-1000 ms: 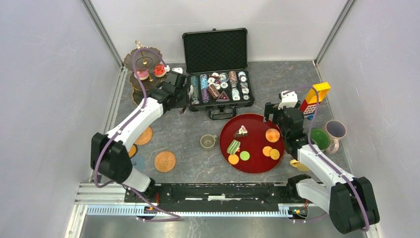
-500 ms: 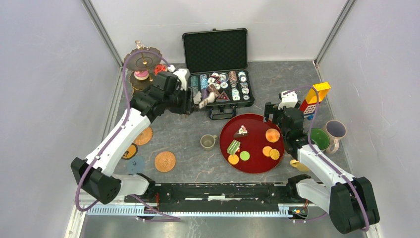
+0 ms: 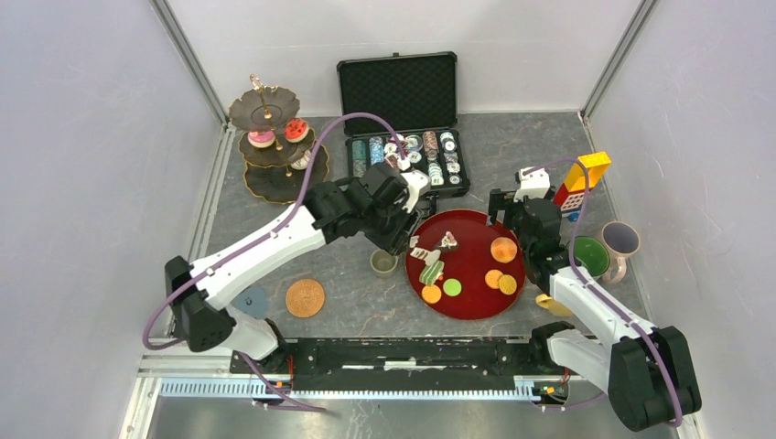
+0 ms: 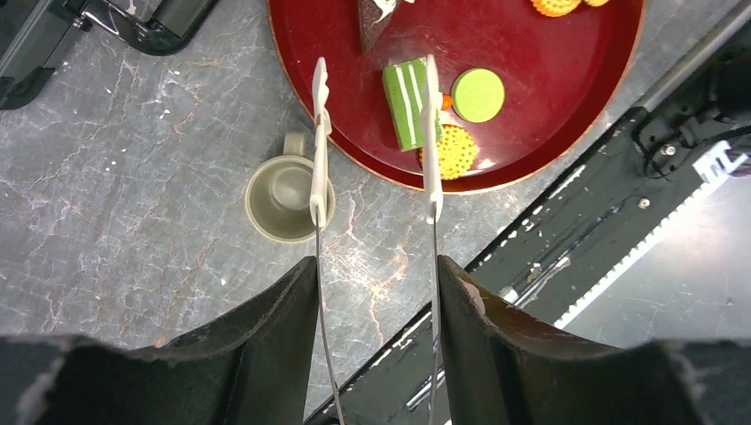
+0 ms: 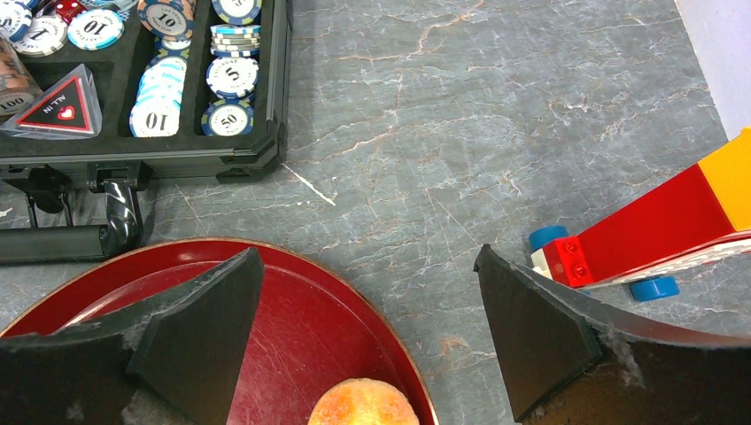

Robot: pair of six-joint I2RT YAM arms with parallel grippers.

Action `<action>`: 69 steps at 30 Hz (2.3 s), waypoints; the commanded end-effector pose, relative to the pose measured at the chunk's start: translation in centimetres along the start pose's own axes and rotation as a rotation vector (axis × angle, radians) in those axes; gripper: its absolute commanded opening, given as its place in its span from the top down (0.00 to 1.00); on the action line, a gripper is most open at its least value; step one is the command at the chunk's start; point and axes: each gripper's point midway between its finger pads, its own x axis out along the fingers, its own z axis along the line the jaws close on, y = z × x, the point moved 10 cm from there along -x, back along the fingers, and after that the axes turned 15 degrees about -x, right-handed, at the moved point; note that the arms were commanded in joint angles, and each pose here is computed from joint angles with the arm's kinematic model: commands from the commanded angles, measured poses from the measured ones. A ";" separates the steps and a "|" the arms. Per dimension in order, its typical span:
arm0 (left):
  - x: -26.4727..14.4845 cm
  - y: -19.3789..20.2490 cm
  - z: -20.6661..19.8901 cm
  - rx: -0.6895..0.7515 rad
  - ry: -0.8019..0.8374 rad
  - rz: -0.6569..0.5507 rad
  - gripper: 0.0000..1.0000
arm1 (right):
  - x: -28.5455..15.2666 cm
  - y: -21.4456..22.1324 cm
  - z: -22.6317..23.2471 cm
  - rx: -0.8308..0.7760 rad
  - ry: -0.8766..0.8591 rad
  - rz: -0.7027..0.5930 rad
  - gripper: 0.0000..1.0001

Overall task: Serve the afternoon tea
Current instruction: Pick up the desert from the tray.

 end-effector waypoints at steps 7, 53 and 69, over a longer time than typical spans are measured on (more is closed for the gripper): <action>2.1 -3.2 -1.4 0.071 0.001 -0.083 0.47 | 0.1 -1.4 -0.6 0.016 0.035 -0.049 0.02; 11.0 0.6 -2.0 0.199 -0.040 0.080 0.51 | 0.4 -1.2 -0.3 0.021 0.015 -0.045 0.02; 10.9 0.7 -2.8 0.190 -0.060 0.018 0.75 | 0.4 -1.2 -0.3 0.023 0.013 -0.046 0.02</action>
